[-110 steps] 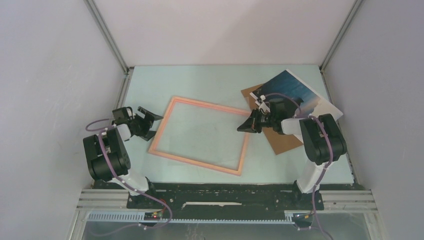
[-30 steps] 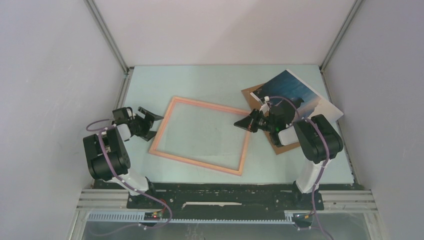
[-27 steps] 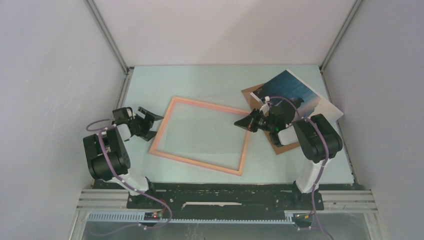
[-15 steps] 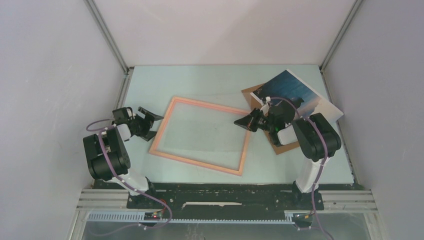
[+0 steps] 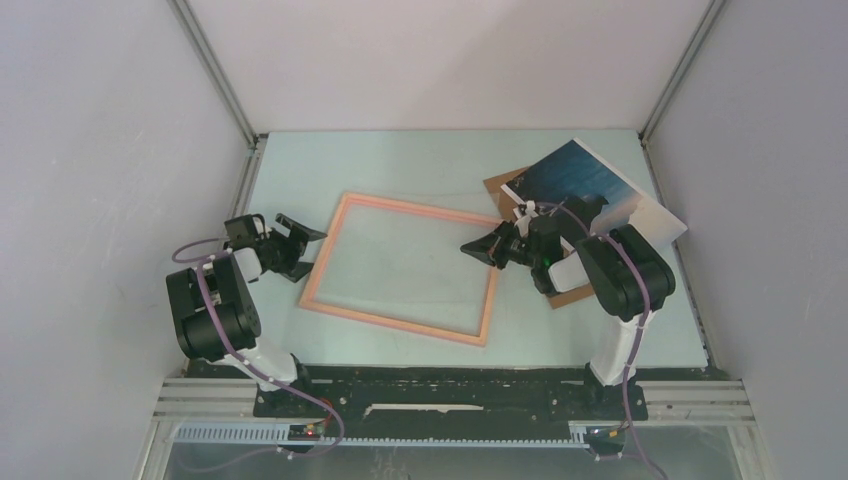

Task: Put the photo into the frame
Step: Place the photo frame item in the photo frame.

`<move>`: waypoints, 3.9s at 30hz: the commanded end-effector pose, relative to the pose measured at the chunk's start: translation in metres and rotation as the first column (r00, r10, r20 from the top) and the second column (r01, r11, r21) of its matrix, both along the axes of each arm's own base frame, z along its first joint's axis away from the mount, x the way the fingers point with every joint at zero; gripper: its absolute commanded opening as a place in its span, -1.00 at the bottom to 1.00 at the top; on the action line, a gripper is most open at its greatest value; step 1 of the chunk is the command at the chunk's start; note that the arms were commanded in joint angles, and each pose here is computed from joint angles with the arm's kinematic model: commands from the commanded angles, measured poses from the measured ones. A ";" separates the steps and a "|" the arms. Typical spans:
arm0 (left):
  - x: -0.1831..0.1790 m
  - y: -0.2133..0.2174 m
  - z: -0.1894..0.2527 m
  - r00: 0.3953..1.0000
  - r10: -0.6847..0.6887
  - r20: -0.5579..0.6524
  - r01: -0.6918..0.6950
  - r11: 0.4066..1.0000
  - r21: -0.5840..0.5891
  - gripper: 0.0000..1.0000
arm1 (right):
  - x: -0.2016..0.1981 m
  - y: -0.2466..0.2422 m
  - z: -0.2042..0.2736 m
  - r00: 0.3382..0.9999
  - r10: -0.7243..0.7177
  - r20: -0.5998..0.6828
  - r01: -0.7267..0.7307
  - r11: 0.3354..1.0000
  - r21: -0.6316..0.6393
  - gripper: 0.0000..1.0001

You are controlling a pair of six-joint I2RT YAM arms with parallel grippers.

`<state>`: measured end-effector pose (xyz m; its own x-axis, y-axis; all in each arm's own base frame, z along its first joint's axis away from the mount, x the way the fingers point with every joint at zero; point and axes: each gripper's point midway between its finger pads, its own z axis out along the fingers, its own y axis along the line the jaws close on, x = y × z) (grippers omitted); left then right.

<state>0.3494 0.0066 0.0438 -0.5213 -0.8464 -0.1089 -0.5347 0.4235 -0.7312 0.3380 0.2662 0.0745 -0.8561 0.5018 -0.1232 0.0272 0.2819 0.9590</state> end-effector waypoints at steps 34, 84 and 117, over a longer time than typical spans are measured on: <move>-0.012 -0.011 -0.009 0.999 -0.007 -0.045 0.004 0.998 -0.069 0.95 | 0.000 -0.001 0.006 0.981 -0.112 -0.159 0.141 0.973 0.184 -1.00; -0.010 -0.011 -0.008 0.999 -0.005 -0.038 0.002 0.997 -0.077 0.95 | -0.031 0.006 -0.014 0.994 -0.006 -0.106 0.015 0.997 0.078 -1.00; -0.010 -0.012 -0.009 0.999 -0.003 -0.038 0.000 0.997 -0.080 0.95 | -0.041 0.009 -0.025 0.995 -0.022 -0.094 0.026 0.999 0.037 -1.00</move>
<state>0.3515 0.0059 0.0444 -0.5099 -0.8552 -0.0928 -0.5359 0.4003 -0.7434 0.3014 0.2705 0.0423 -0.8402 0.5420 0.0173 0.1745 0.2401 0.9549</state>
